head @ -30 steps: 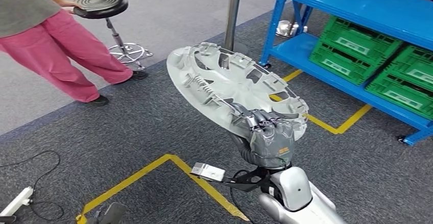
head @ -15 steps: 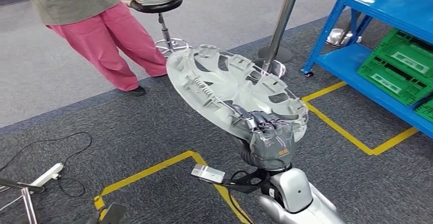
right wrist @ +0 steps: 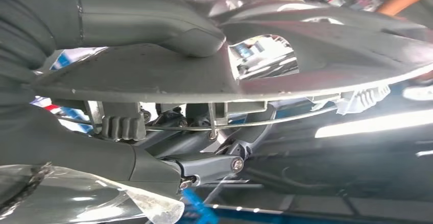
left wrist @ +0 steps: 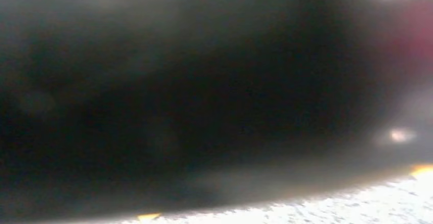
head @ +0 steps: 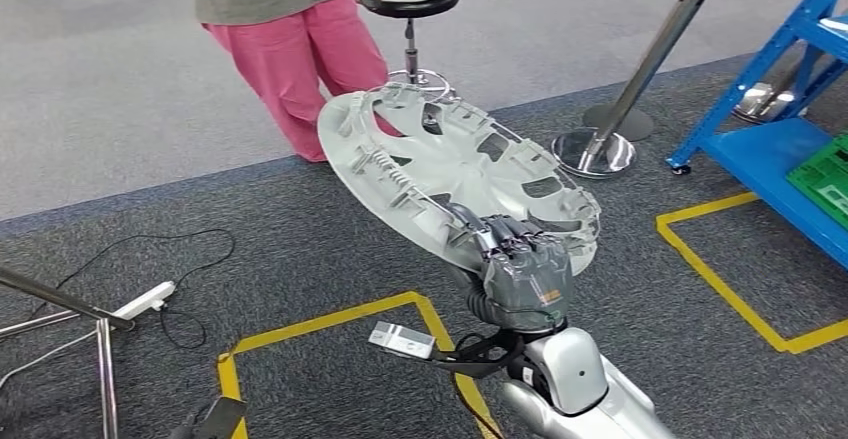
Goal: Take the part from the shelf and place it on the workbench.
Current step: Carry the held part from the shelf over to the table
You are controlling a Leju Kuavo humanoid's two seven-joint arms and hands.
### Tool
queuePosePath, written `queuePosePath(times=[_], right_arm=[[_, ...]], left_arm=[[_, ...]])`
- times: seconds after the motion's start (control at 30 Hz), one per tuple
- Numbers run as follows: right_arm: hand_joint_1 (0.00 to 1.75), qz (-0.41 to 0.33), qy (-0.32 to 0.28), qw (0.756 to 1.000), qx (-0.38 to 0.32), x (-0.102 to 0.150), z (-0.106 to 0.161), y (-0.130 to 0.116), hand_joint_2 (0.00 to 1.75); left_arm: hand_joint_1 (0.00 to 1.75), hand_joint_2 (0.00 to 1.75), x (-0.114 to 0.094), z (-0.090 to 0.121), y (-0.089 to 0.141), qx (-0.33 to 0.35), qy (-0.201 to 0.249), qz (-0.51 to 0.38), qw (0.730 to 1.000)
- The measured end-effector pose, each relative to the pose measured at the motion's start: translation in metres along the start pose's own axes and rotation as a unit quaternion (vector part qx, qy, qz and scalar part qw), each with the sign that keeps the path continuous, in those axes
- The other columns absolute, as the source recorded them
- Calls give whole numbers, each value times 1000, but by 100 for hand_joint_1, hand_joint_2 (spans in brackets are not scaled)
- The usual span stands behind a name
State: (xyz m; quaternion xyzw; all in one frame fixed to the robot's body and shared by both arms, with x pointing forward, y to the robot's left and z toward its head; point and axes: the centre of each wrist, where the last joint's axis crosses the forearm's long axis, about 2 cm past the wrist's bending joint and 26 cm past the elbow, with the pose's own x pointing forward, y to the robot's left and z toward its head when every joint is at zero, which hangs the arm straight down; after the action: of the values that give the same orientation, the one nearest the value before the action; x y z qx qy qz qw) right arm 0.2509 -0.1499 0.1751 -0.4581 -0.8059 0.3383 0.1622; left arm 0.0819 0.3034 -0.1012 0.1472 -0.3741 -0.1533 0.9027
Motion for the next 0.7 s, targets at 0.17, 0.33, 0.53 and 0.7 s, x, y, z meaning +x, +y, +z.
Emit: queuePosePath(times=[0.17,0.33,0.53,0.7], right_arm=[[175,-1,0,1000,1,1,1,0,175],[175,-2,1,1000,2,2,1,0,175],[175,-2,2,1000,0,2,0,0,175],[175,-2,3,1000,0,1,0,-1,175]], left_arm=[[0,0,2,-2,0,2,-1,3,1000],[0,0,2,-1,-1,1,0,4,1000],[0,0,-3,2,-1,0,5,3,1000],[0,0,0,1,-1,0,3,4,1000]])
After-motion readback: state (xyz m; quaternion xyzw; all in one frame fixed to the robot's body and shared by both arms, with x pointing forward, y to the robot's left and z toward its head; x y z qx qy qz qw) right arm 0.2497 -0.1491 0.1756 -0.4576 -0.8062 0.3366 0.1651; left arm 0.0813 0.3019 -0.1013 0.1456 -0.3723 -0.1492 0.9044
